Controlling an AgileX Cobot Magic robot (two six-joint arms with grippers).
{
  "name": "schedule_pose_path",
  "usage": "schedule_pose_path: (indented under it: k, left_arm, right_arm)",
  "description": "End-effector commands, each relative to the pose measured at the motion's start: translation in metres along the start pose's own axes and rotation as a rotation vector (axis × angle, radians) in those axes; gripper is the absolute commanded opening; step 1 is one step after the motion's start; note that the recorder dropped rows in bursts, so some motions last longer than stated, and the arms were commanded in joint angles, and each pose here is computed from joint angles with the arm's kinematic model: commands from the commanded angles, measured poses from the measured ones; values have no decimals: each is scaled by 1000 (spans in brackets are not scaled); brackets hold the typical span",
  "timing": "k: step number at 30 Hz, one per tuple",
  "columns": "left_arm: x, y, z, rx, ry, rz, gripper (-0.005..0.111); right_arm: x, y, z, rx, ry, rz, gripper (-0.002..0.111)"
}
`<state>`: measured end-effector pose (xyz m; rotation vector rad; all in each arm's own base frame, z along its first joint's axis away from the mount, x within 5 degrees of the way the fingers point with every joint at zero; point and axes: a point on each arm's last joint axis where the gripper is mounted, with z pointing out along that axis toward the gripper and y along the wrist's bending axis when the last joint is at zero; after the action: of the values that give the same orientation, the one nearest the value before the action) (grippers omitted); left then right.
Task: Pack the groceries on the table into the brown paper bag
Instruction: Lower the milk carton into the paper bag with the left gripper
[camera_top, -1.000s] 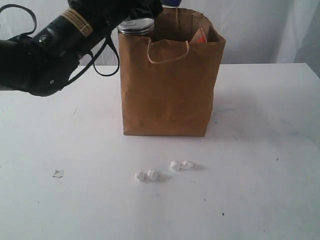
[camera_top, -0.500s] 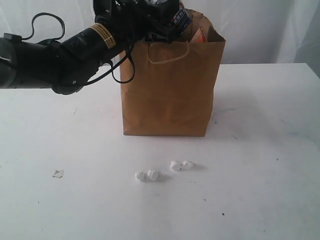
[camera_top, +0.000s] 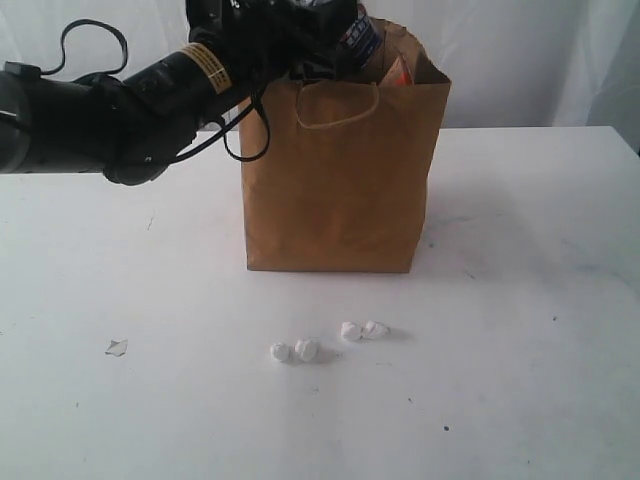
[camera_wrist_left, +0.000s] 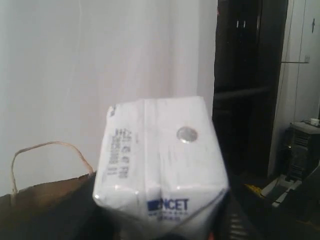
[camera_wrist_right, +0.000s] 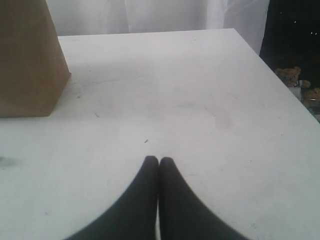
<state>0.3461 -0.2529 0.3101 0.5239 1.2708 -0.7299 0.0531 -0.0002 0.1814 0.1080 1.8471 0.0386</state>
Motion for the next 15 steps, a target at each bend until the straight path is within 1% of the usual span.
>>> schedule_pose_path:
  k: [1,2,3,4,5,7,9,11,15]
  left_arm:
    - [-7,-3,0,26,-13,-66,31]
    - [-7,-4,0,35,-10,-57,37]
    - [-6,-5,0,44,6,-40,52]
    - [-5,-4,0,39,15,-44,58]
    - [-3,-3,0,30,35,-59,69]
    - [-1,-2,0,19,58,-67,76]
    - [1,-2,-1,11,74,-67,80]
    - [1,-2,-1,10,76,-67,82]
    - [-1,-2,-1,14,66,-64,82]
  right_arm:
    - [1,-1,0,9,-4,4,0]
    - [1,-1,0,9,-4,4,0]
    - [1,-1,0,9,-4,4,0]
    - [1,-1,0,9,-4,4,0]
    - [1,-1,0,9,-4,4,0]
    - [1,-1,0,9,-4,4,0]
    - [1,-1,0,9,-4,4,0]
    - [1,-1,0,9,-4,4,0]
    - [1,-1,0,9,-4,4,0]
